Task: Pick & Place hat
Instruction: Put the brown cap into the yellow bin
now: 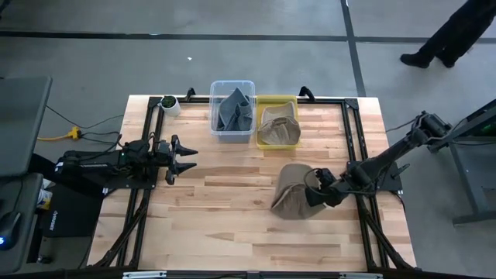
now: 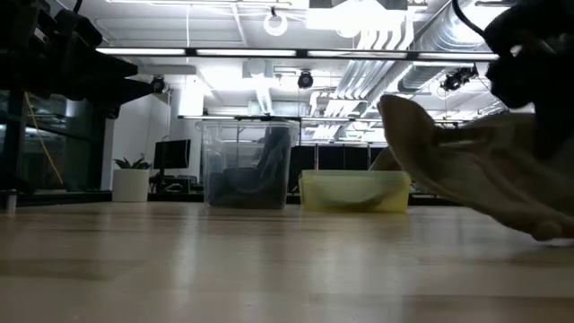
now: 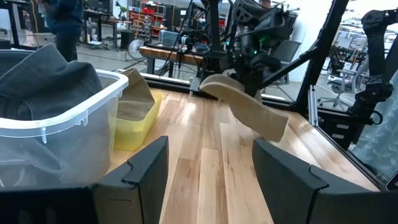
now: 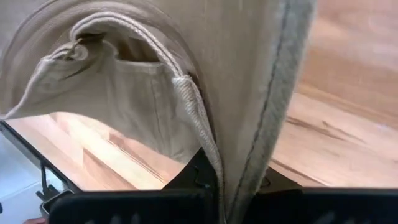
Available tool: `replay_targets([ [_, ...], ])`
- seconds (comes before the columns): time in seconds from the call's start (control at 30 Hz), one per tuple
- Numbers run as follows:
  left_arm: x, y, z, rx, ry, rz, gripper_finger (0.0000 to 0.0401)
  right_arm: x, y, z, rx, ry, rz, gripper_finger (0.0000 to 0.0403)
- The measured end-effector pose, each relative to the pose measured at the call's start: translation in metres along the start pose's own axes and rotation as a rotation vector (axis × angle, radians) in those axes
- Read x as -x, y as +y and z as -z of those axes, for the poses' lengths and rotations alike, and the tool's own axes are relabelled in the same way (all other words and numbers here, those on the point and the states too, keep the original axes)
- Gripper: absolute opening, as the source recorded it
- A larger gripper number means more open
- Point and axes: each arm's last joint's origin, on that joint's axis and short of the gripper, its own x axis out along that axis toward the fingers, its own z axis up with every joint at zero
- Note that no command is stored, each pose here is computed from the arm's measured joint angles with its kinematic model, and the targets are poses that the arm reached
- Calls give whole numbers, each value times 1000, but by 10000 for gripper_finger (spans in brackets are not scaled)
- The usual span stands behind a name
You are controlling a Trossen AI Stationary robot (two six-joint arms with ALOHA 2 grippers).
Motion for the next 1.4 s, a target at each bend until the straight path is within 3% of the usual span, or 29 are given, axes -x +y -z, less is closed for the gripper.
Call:
replay_targets([
  [0.37,0,0,0,0,0,0,209,42,40,-11,74,-65,30,10],
  [0.87,0,0,0,0,0,0,209,129,80,-42,148,-205,92,9],
  [1.4,0,0,0,0,0,0,209,159,95,-87,183,-298,38,9],
])
